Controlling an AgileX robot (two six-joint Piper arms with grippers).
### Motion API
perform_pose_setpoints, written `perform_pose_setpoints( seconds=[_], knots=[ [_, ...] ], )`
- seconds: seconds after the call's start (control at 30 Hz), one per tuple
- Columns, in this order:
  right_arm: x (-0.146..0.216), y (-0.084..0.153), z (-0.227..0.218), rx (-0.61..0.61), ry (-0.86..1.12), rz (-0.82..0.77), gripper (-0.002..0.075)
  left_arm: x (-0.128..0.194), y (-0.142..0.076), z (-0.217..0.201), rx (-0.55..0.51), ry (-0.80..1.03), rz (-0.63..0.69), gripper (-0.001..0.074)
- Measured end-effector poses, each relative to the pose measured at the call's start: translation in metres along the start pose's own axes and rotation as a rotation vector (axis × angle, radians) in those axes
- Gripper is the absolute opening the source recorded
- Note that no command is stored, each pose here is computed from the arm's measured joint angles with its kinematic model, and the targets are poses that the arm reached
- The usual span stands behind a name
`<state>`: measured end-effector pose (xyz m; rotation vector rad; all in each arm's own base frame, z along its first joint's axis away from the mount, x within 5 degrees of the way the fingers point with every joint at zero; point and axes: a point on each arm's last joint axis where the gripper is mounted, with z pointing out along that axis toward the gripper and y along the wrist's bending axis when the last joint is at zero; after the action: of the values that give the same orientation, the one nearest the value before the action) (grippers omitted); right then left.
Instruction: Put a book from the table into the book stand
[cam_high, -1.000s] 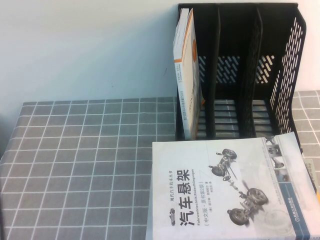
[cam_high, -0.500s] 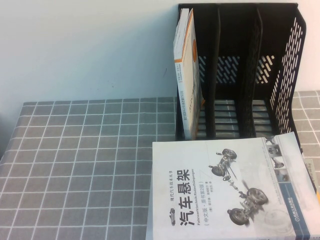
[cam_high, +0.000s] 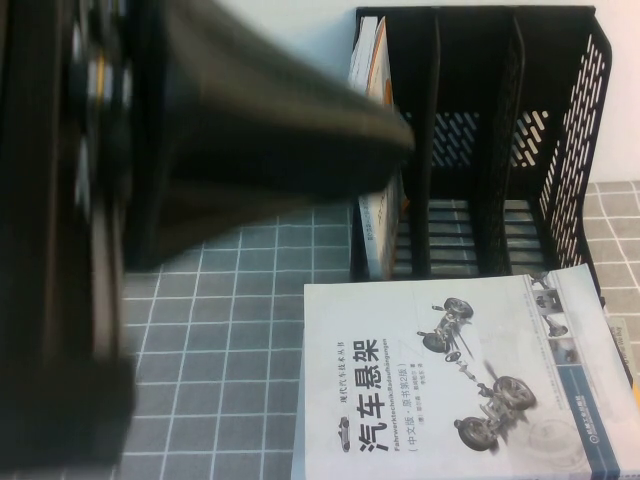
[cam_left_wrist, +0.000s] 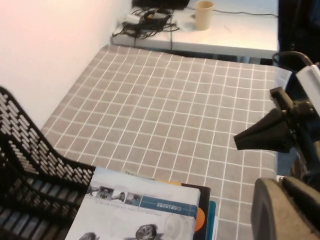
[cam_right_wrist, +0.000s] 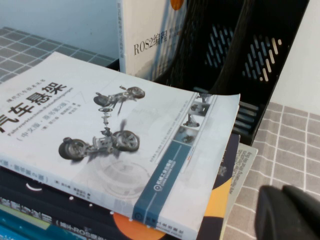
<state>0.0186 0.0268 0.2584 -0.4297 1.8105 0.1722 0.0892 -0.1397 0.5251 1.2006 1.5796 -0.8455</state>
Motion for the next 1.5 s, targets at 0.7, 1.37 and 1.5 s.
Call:
perform_pose_setpoints(
  seconds=[0.7,1.37,1.5],
  knots=[
    [0.002,-0.001,0.002,0.012,-0.014,0.006,-0.0003,0.039,-0.022,-0.015,0.044,-0.012,0.102,-0.0001],
    [0.002,-0.001,0.002,0.012,-0.019,0.006,-0.0003,0.134,-0.089,-0.09,-0.192,-0.147,0.096,-0.0002],
    [0.002,-0.001,0.002,0.012,-0.019,0.006,-0.0003,0.174,-0.098,-0.084,-0.276,-0.183,0.098,-0.0002]
  ],
)
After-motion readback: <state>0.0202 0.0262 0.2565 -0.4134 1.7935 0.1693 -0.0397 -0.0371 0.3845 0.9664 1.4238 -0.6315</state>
